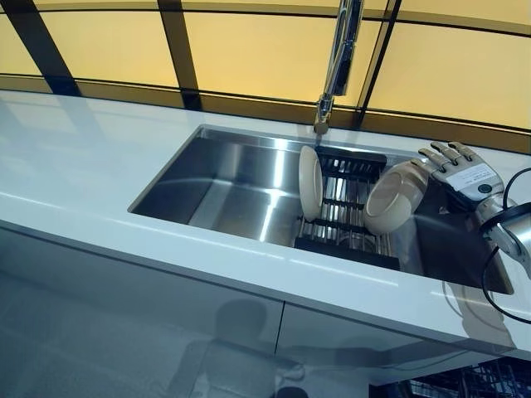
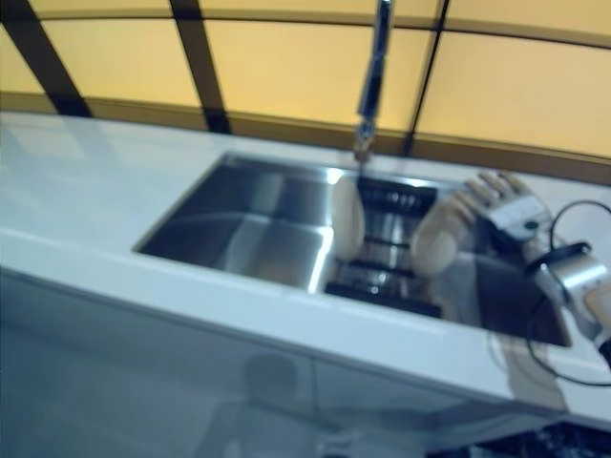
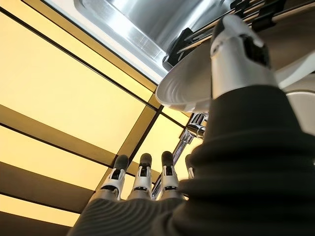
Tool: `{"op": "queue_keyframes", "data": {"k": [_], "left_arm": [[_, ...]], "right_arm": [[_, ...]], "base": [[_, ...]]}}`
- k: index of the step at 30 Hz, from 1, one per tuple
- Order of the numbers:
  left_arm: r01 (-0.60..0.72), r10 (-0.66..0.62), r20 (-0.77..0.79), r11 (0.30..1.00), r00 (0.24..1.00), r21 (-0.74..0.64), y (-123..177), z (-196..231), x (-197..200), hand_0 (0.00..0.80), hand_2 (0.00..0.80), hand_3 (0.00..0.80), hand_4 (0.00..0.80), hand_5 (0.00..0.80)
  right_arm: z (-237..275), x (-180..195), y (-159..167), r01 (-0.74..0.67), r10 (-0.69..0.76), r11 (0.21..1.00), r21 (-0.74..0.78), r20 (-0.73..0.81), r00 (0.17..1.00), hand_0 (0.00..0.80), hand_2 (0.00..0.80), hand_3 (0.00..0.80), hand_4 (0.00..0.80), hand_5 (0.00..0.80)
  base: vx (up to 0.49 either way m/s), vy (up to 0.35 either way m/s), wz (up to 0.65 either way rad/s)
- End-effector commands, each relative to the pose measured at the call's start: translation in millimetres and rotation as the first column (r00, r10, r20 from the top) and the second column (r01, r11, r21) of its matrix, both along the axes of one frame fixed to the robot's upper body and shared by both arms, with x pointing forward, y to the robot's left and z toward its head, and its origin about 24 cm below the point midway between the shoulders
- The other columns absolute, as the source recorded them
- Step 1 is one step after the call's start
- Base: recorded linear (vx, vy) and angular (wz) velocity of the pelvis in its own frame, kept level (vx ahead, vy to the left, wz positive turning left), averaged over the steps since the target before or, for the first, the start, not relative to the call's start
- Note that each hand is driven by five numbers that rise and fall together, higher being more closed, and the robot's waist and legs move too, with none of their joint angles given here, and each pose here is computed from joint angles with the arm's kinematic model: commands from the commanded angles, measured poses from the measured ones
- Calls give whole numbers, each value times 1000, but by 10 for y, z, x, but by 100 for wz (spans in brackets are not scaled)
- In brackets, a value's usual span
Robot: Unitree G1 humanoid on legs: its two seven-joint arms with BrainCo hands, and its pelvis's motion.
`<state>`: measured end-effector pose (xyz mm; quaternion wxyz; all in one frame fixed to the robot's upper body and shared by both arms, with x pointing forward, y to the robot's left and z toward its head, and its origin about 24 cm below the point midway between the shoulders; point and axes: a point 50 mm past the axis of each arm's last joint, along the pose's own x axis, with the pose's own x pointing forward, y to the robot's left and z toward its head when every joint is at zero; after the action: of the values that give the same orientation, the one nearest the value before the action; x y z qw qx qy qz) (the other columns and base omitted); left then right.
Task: Take plates into dishwasher
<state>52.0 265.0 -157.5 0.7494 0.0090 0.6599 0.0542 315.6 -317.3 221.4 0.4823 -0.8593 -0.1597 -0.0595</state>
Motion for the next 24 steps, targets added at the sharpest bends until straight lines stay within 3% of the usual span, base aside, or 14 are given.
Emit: {"op": "queue_keyframes", "data": {"k": [1, 24], "left_arm": [[26, -25, -37, 999, 999, 27, 123, 30, -31, 0, 0, 0, 0, 0], [-15, 15, -1, 1000, 1000, 11, 110, 32, -5, 0, 0, 0, 0, 0]], "right_arm": [[203, 85, 208, -91, 90, 996, 6, 86, 992, 0, 0, 0, 0, 0], [143, 189, 325, -106, 106, 994, -7, 51, 993, 0, 0, 0, 0, 0]], "base": [[0, 0, 0], [0, 0, 0]]}}
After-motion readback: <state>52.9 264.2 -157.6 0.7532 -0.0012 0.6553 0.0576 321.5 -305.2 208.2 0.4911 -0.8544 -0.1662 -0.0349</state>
